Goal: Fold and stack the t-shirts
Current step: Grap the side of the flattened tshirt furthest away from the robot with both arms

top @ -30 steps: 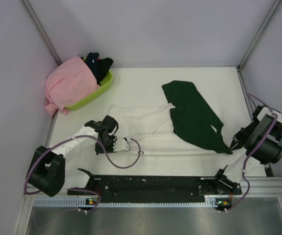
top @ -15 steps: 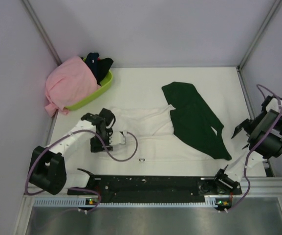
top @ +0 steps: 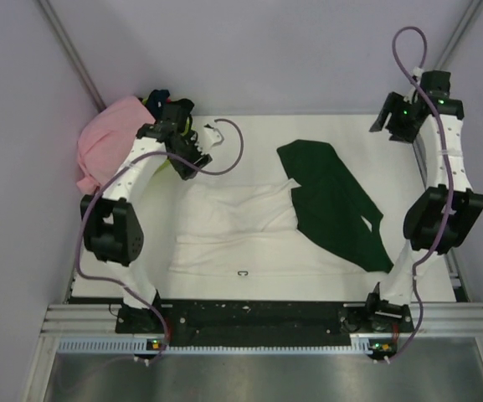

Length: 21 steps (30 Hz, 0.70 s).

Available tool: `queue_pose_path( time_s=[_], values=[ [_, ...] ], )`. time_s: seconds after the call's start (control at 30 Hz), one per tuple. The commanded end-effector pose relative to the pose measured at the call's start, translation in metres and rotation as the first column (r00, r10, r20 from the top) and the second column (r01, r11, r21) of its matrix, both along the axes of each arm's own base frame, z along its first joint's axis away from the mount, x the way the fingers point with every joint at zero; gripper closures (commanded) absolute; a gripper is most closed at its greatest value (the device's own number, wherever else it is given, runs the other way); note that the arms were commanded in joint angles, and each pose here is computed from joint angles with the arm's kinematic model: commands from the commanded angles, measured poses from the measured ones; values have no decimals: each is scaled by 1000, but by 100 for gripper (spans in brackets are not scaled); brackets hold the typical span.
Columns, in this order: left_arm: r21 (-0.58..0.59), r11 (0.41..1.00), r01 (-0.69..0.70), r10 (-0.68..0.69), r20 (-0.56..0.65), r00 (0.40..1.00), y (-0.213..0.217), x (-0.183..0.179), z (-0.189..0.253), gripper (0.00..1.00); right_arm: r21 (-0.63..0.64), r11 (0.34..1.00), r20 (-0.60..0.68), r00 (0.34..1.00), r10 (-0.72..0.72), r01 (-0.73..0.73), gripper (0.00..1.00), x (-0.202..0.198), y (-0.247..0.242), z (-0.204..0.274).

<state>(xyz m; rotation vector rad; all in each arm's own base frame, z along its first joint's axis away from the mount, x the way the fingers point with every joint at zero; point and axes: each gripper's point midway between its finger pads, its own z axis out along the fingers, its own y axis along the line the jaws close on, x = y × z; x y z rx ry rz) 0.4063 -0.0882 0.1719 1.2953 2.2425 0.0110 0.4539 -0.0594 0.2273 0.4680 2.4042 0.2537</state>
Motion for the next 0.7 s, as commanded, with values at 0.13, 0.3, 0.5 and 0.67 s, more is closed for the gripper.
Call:
queue_pose_path(
  time_s=[0.13, 0.3, 0.5, 0.67],
  values=[
    [-132, 991, -34, 33, -9, 999, -20, 48, -25, 29, 97, 977, 68, 980, 185, -191, 37, 109, 67, -67],
    [-143, 989, -41, 34, -49, 998, -22, 49, -51, 26, 152, 971, -1, 983, 186, -183, 39, 136, 87, -127],
    [-187, 978, -86, 66, -113, 991, -26, 55, -75, 25, 261, 938, -81, 963, 257, -228, 41, 138, 130, -191],
    [-194, 977, -93, 64, -153, 986, -30, 59, -89, 25, 361, 909, -109, 958, 265, -210, 50, 137, 152, -209]
  ],
)
